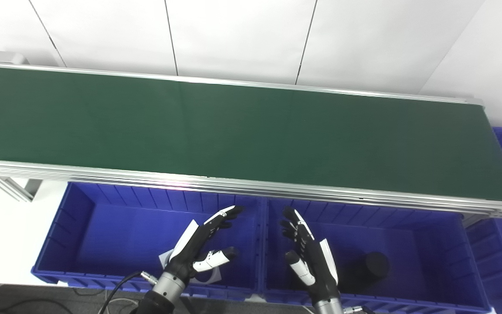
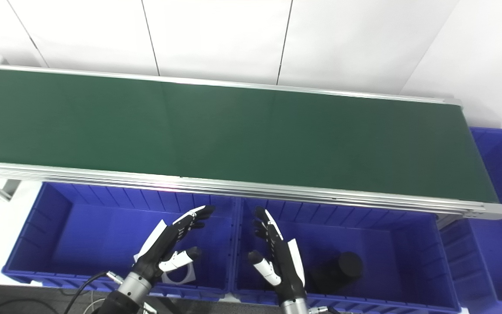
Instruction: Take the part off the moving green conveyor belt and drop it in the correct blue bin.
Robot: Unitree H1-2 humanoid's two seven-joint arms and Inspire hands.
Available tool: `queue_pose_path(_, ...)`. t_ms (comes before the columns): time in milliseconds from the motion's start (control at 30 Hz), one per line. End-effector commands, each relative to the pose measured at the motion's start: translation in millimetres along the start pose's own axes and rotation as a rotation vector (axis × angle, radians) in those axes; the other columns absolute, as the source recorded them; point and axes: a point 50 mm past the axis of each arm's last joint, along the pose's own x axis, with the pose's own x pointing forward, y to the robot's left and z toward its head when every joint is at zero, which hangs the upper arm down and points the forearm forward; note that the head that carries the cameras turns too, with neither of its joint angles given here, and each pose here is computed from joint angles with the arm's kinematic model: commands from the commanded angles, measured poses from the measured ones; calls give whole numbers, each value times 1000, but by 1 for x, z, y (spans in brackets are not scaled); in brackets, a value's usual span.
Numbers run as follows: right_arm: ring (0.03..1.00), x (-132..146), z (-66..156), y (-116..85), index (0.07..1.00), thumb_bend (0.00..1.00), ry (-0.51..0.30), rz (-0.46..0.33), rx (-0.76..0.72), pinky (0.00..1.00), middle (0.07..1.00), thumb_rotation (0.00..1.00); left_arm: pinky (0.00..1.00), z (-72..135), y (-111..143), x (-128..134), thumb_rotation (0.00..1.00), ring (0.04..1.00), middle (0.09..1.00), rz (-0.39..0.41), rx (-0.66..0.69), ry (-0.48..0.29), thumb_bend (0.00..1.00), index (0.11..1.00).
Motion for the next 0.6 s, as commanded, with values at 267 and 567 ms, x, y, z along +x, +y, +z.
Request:
queue_pose_path(267, 885, 4, 12, -2, 941, 985, -88, -14, 1, 841, 924, 938, 825, 14, 1, 6, 846, 881, 895, 8, 0, -85, 860, 853)
queue_pose_path(567, 869, 11, 8, 13, 920, 976, -68, -6, 19, 825, 914, 889, 848, 3, 15, 1, 887, 896, 907, 19, 33, -47, 837, 878)
